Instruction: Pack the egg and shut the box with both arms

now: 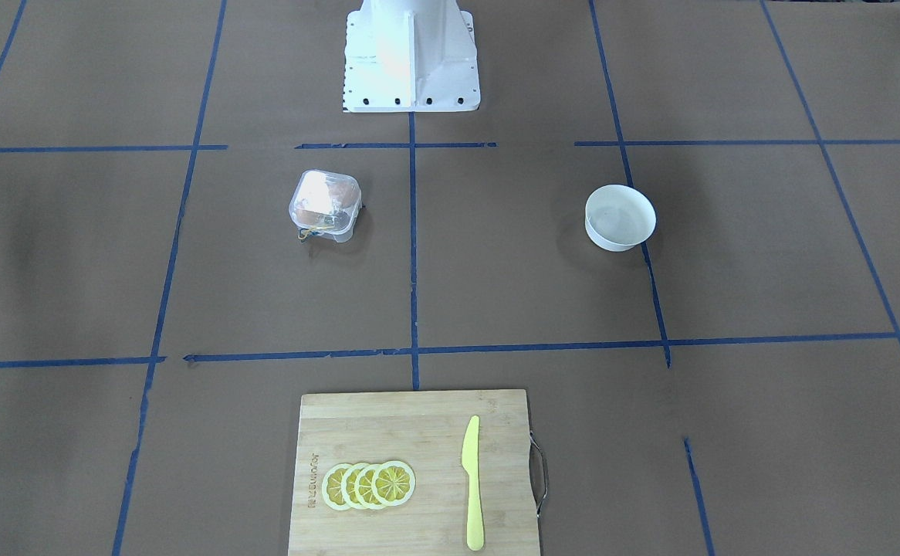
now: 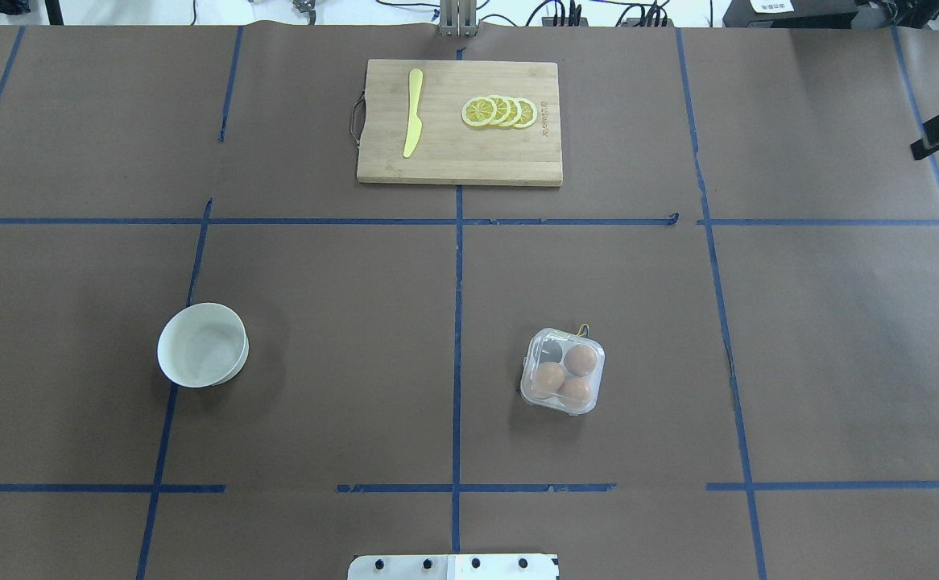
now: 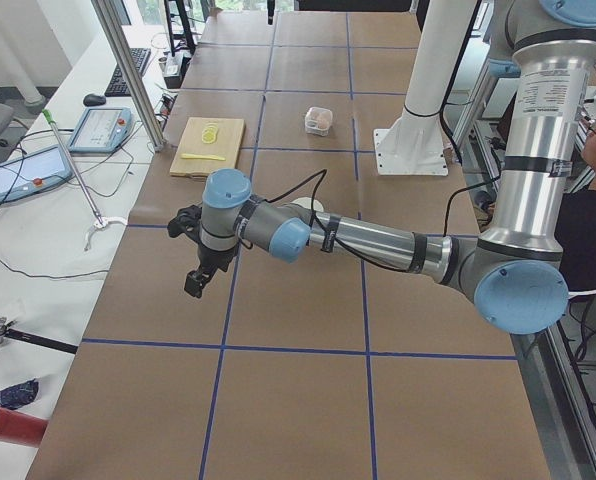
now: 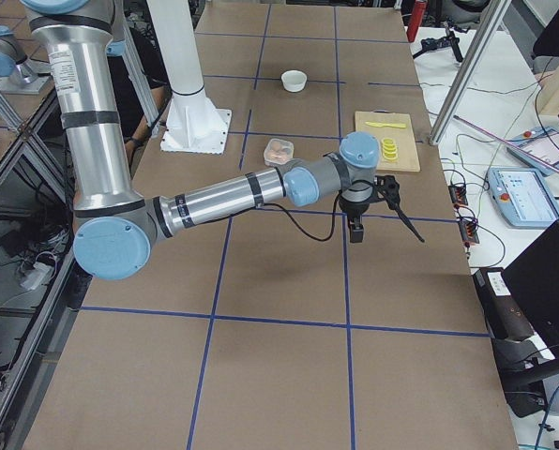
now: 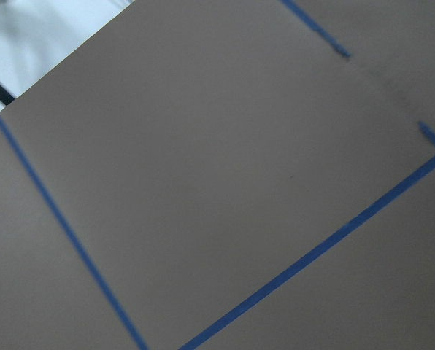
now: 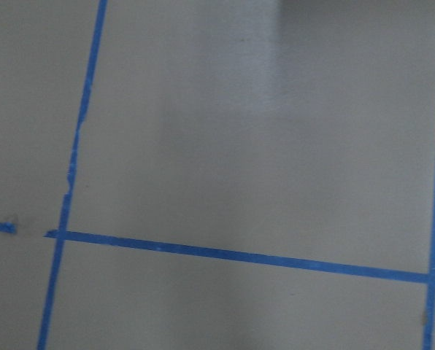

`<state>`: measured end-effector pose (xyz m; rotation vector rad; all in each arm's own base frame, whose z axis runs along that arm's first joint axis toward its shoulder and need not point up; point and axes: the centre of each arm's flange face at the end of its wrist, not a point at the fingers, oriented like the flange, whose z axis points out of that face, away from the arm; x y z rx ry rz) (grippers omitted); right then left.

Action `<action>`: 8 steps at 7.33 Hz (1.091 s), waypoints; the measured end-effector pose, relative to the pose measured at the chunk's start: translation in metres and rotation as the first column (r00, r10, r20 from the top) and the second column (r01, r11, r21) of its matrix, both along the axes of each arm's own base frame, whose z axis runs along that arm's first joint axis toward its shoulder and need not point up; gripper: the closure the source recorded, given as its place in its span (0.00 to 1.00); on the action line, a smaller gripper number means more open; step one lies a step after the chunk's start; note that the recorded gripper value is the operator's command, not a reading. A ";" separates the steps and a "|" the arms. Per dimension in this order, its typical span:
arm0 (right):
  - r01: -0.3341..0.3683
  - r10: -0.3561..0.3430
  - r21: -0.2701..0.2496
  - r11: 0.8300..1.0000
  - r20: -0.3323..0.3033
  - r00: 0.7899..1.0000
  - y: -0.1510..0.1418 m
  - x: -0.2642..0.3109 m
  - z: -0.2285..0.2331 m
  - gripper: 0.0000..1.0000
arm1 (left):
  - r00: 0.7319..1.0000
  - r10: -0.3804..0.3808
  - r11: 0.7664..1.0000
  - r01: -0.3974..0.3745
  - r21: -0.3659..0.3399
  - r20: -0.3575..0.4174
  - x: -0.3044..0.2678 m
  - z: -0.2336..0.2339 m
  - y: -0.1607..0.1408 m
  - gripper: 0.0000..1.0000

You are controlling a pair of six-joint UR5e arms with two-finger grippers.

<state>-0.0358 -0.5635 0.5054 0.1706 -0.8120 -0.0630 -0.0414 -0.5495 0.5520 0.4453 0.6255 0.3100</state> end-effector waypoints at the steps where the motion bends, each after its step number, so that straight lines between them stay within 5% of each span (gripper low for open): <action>1: 0.026 -0.026 0.013 1.000 -0.025 0.999 -0.002 0.036 0.022 0.00 | 0.999 -0.045 0.998 0.044 -0.049 -0.031 -0.030 0.014 0.007 0.00; 4: 0.037 -0.038 -0.014 0.999 -0.038 0.999 0.006 0.094 0.043 0.00 | 0.996 -0.058 0.985 0.047 -0.167 -0.062 -0.064 0.035 0.024 0.00; 8: 0.078 -0.079 -0.013 0.997 -0.041 0.996 0.009 0.092 0.047 0.00 | 0.995 -0.079 0.963 0.061 -0.262 -0.059 -0.062 0.058 0.068 0.00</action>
